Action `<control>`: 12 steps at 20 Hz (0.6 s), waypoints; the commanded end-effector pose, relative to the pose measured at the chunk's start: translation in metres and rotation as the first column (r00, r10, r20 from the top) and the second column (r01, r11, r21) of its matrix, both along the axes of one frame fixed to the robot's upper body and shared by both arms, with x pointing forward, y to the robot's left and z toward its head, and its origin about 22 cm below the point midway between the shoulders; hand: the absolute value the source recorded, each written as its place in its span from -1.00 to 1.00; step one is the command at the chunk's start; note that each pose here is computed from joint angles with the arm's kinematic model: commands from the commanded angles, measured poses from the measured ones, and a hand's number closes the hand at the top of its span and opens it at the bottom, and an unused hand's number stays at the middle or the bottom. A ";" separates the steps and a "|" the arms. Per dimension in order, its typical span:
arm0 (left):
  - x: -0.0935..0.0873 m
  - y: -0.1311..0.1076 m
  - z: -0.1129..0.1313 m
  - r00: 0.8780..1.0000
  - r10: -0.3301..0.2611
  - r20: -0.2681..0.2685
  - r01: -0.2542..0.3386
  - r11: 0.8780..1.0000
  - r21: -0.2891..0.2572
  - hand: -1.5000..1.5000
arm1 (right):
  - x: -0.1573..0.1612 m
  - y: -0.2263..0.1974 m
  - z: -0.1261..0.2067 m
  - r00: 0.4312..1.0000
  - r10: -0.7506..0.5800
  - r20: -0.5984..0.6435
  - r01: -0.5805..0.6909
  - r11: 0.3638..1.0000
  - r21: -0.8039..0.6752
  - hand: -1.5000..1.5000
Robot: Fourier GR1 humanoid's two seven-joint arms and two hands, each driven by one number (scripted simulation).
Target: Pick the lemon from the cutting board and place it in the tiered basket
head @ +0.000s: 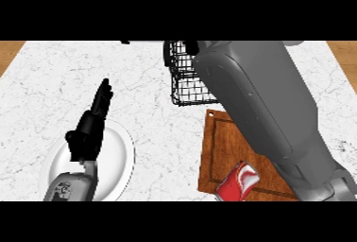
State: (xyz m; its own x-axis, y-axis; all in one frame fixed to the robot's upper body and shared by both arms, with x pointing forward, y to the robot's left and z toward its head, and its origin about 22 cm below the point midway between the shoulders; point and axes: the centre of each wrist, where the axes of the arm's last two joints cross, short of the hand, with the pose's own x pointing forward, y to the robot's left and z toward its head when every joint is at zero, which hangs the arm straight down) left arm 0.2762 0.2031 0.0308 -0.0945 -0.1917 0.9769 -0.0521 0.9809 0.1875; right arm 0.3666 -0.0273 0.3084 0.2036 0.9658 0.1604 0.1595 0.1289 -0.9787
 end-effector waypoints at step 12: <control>-0.009 -0.004 -0.010 1.000 -0.003 0.000 0.003 1.000 -0.001 0.00 | 0.047 -0.052 -0.036 0.992 -0.125 -0.027 0.125 0.904 0.408 -1.00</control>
